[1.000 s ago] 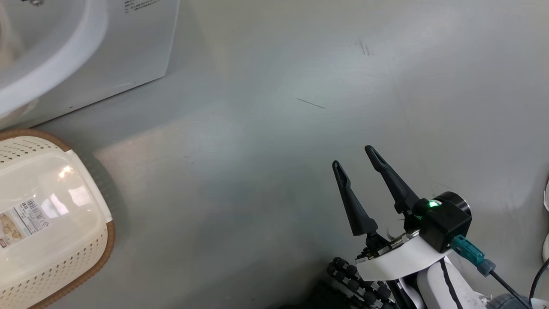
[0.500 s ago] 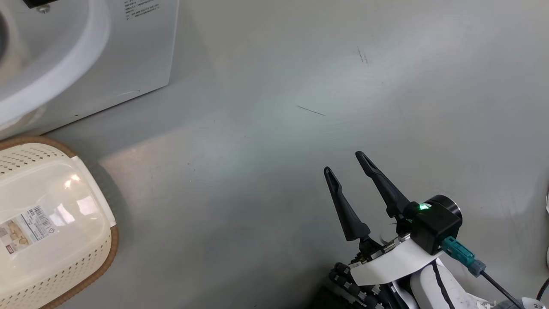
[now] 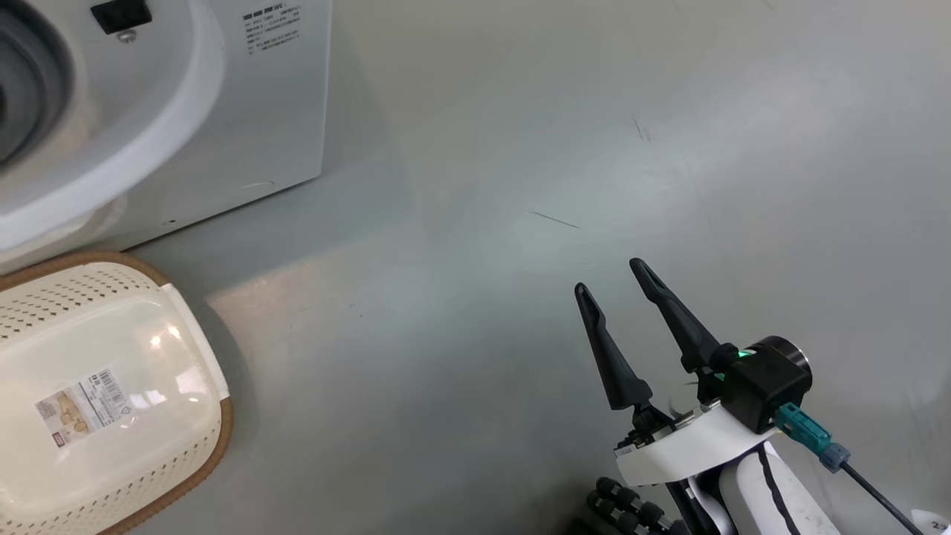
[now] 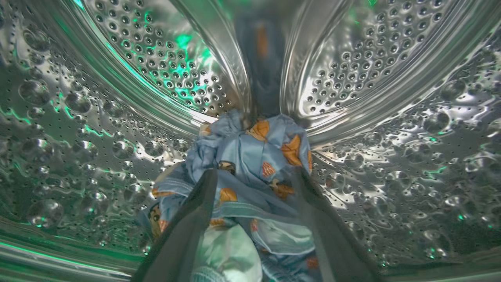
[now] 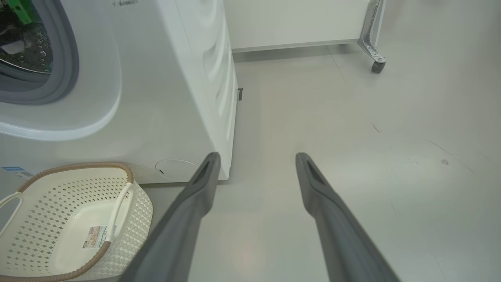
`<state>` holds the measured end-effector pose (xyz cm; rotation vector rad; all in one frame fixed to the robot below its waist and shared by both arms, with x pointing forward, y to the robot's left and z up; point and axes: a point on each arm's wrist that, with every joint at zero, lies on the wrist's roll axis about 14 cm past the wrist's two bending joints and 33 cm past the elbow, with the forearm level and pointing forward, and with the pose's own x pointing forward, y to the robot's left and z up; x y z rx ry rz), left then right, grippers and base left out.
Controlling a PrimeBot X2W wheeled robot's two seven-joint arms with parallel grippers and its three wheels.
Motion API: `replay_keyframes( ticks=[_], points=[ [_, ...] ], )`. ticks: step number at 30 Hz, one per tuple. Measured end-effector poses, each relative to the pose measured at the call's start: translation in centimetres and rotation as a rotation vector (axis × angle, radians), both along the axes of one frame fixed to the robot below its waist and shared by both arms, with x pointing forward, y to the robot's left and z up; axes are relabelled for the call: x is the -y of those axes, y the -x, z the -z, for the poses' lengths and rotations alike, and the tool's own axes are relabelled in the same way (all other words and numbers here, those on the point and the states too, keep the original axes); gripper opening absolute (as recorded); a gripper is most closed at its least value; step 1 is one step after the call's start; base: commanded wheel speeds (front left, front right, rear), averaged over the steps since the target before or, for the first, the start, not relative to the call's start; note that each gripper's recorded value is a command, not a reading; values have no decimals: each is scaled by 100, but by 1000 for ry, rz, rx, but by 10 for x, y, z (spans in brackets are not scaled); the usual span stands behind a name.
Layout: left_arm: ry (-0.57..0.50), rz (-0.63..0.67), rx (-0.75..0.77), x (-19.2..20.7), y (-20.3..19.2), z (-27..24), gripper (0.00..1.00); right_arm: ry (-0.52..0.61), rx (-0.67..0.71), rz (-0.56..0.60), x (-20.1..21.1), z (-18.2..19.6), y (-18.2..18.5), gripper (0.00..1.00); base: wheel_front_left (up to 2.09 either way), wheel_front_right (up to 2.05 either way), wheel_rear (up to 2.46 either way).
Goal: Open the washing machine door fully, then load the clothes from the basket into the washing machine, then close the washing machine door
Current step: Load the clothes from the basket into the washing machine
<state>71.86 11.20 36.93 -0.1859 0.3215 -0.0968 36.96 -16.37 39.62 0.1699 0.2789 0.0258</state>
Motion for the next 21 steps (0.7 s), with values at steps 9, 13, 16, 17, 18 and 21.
replay_keyframes(
  ticks=[9,13,16,17,18,21],
  points=[
    [96,-10,9,16,34,-7,100,-2,65,-17,-2,-18,-7,100,0,0,0],
    [125,-14,21,19,48,-14,100,-9,83,-32,-6,-23,-7,100,0,0,0],
    [133,-18,-2,15,68,-12,100,-19,105,-50,-12,-30,-8,100,0,0,0],
    [139,-28,-6,12,73,-12,100,-21,110,-54,-13,-31,-8,100,0,0,0],
    [146,-37,-7,10,77,-13,100,-24,116,-58,-15,-33,-8,100,0,0,0],
    [162,-56,-2,4,86,-20,100,-30,132,-72,-19,-38,-8,100,0,0,0]
  ],
)
